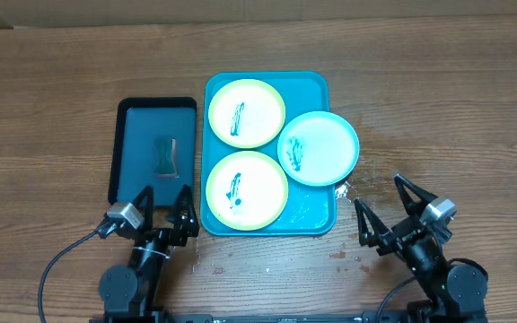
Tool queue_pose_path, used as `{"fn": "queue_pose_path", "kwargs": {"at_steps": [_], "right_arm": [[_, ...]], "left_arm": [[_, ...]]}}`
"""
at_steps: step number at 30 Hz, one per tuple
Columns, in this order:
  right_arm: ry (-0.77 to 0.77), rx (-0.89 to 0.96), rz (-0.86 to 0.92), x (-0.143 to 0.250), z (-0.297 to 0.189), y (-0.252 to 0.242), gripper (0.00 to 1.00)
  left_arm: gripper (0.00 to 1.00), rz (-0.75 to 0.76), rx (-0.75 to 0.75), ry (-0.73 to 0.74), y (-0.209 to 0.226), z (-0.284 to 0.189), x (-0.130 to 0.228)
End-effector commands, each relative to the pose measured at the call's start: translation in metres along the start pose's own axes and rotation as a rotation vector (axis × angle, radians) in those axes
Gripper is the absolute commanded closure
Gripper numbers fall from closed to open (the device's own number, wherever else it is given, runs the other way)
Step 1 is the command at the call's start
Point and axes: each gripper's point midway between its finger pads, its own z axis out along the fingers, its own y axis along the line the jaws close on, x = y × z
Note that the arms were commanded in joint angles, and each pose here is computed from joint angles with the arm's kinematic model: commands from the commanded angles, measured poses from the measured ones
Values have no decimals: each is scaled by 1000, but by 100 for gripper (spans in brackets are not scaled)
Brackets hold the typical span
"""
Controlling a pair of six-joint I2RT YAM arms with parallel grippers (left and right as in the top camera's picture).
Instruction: Clean dirty plates on tray and stack at the side
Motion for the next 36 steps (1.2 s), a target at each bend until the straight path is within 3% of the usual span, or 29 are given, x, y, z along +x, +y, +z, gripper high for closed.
{"fn": "queue_pose_path", "kwargs": {"at_steps": [1,6,9,13,19,23,24,27,31,36], "right_arm": [[-60,-132,12,-41,-6,35,0],[-115,-135,-115,-103,-12,58,0],[3,-81,-120,-134,-1,62,0],[262,-12,4,-140,23,55,0],[570,14,174,-126,51,48,0],[715,-31,314,-93,71,44,0],[777,-70,374,-79,75,47,0],[882,-64,446,-53,79,43,1],[1026,-33,479,-15,79,40,1],[1161,34,424,26,75,40,0]], "left_arm": [[0,16,154,-37,-43,-7,-28],[0,195,145,-57,-75,-15,-76],[0,165,30,171,-78,-2,-83],[0,133,-60,495,-81,14,-79],[0,51,-228,856,-65,23,-64],[0,-19,-326,1098,-41,19,-26],[0,18,-436,1161,-17,15,-17],[0,27,-625,1208,17,13,-9],[0,22,-678,1241,37,28,5],[0,82,-911,1120,89,53,2]]}}
